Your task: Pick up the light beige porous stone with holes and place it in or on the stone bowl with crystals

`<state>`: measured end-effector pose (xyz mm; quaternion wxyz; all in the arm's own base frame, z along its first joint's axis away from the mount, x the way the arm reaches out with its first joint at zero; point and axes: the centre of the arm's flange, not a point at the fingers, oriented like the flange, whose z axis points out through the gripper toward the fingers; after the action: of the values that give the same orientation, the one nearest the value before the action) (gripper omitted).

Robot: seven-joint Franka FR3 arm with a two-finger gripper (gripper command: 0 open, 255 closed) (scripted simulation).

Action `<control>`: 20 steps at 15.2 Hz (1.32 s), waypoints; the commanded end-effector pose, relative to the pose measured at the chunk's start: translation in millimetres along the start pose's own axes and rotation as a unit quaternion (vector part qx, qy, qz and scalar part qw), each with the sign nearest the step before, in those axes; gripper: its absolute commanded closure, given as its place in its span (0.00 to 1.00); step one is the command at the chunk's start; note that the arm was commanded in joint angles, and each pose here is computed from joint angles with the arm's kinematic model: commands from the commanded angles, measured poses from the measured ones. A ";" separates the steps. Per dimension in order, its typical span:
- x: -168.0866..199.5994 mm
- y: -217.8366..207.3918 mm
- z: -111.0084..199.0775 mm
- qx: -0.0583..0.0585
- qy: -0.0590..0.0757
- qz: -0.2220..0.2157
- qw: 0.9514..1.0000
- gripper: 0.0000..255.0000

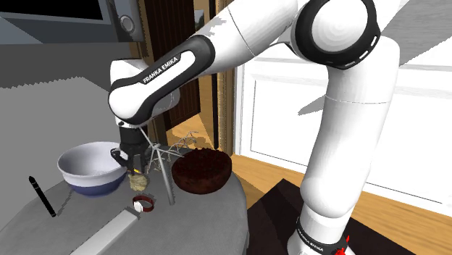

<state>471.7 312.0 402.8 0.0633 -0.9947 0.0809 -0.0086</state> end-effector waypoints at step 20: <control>28.3 -2.4 69.7 -0.015 -0.004 0.002 1.000 0.00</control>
<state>501.7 318.2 391.2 0.0646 -0.9931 0.0778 -0.0594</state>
